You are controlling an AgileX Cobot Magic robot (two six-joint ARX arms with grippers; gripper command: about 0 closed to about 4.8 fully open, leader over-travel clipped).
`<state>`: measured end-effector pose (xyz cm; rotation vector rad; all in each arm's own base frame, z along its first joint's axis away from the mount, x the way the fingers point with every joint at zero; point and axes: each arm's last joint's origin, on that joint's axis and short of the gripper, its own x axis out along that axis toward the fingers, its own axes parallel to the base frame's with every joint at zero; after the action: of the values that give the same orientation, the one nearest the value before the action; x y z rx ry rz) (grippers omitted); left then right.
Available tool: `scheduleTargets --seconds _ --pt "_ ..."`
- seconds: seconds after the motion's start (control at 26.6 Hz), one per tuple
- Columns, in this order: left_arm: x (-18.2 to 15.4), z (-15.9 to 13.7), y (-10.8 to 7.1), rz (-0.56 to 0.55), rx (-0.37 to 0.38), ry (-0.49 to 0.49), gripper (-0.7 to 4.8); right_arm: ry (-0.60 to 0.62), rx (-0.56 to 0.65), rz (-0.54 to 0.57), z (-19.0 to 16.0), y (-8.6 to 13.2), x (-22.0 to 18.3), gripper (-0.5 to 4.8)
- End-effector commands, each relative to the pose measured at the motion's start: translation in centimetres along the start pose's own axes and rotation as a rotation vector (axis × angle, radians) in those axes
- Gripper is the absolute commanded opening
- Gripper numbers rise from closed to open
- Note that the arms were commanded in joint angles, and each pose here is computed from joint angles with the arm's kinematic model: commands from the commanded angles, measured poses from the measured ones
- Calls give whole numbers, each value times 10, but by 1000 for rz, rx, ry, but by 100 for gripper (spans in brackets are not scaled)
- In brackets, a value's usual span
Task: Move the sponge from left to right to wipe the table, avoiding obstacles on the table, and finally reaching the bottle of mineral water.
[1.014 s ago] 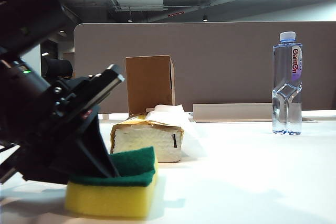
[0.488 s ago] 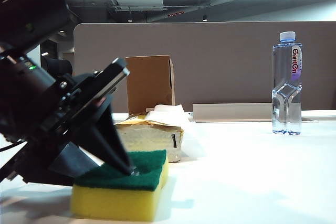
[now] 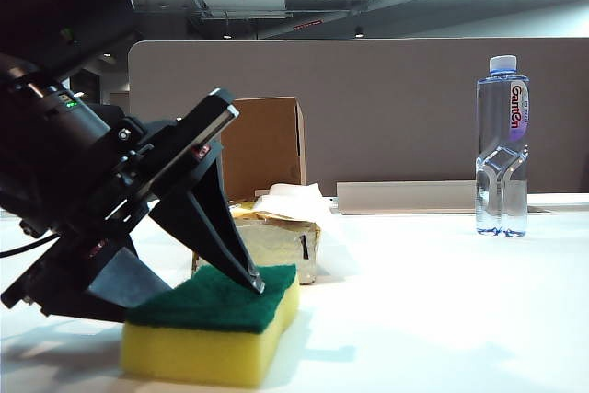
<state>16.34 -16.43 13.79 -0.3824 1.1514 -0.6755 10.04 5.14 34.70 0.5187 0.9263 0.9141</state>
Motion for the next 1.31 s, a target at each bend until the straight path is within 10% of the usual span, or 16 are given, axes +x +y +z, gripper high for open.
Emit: scheduleTargets --seconds 0.04,0.6,0.98,1.31 --pt "0 -2 4 80 -7 26 249 1 -14 6 -2 2 -2 238" --pt "-14 0 -4 78 6 20 323 -13 -30 10 -6 5 -6 238" --pt "-46 14 -6 53 42 -149 323 -13 -32 10 -6 5 -6 238" --pt "-94 47 -3 171 182 -216 323 -14 -30 3 -6 4 -6 238"
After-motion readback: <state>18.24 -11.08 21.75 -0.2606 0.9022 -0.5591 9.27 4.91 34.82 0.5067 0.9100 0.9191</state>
